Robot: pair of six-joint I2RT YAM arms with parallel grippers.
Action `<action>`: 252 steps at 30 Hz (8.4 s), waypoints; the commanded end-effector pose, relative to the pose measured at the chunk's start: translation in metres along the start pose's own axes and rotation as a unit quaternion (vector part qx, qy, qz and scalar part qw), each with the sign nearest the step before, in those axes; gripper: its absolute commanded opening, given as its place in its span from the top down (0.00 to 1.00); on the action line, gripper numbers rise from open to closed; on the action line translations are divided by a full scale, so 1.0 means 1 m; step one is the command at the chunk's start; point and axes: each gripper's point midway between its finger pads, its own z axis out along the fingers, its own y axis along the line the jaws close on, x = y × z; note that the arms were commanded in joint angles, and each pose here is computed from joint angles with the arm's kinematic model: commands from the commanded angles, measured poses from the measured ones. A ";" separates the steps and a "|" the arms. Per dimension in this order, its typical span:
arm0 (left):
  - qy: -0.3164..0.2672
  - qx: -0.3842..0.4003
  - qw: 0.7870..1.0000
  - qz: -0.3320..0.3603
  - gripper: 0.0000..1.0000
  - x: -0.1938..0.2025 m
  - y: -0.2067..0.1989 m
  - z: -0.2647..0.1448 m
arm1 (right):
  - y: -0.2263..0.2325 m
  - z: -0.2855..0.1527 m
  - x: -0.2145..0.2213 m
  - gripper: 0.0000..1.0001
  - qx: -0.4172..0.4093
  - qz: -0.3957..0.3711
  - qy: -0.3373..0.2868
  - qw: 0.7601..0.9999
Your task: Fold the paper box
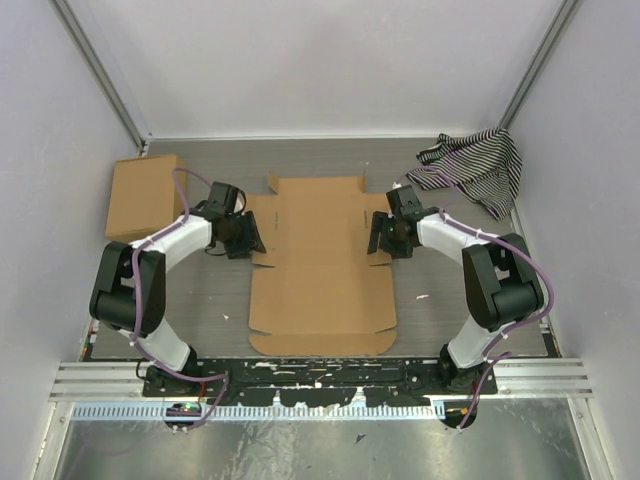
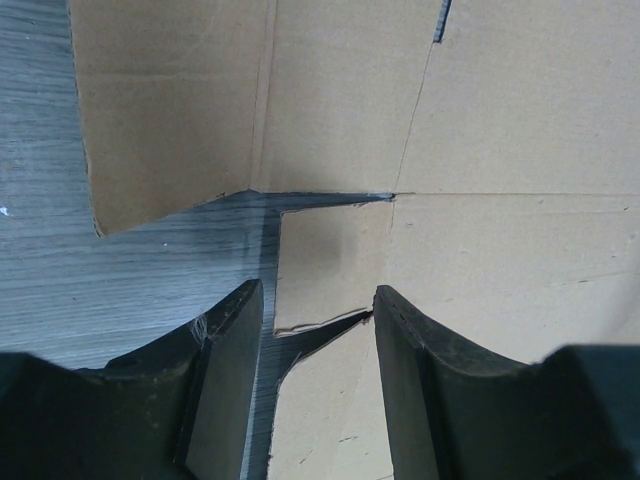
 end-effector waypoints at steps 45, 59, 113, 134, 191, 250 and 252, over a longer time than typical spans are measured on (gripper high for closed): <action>0.033 0.043 0.997 0.046 0.49 0.020 -0.068 0.019 | 0.081 -0.010 -0.008 0.36 -0.056 -0.062 -0.012 0.996; 0.047 0.033 0.996 0.062 0.49 0.029 -0.076 0.030 | 0.089 0.018 0.014 0.38 -0.019 -0.088 0.022 0.996; -0.015 -0.042 0.990 0.132 0.47 -0.027 -0.089 -0.004 | 0.099 -0.046 -0.050 0.36 0.004 -0.082 -0.068 0.994; -0.091 -0.100 0.984 0.113 0.46 -0.202 -0.093 0.052 | 0.003 -0.073 -0.112 0.34 0.021 0.016 -0.121 0.992; -0.507 0.066 0.820 0.258 1.00 -0.143 -0.154 -0.153 | 0.048 -0.216 -0.160 0.35 -0.053 -0.059 -0.226 0.971; -0.431 0.025 0.854 0.290 0.63 -0.103 -0.124 -0.195 | 0.096 -0.192 -0.169 0.99 -0.044 -0.093 -0.345 0.933; -0.403 0.010 0.865 0.299 0.64 -0.101 -0.122 -0.186 | 0.092 -0.189 -0.166 0.99 -0.026 -0.088 -0.361 0.928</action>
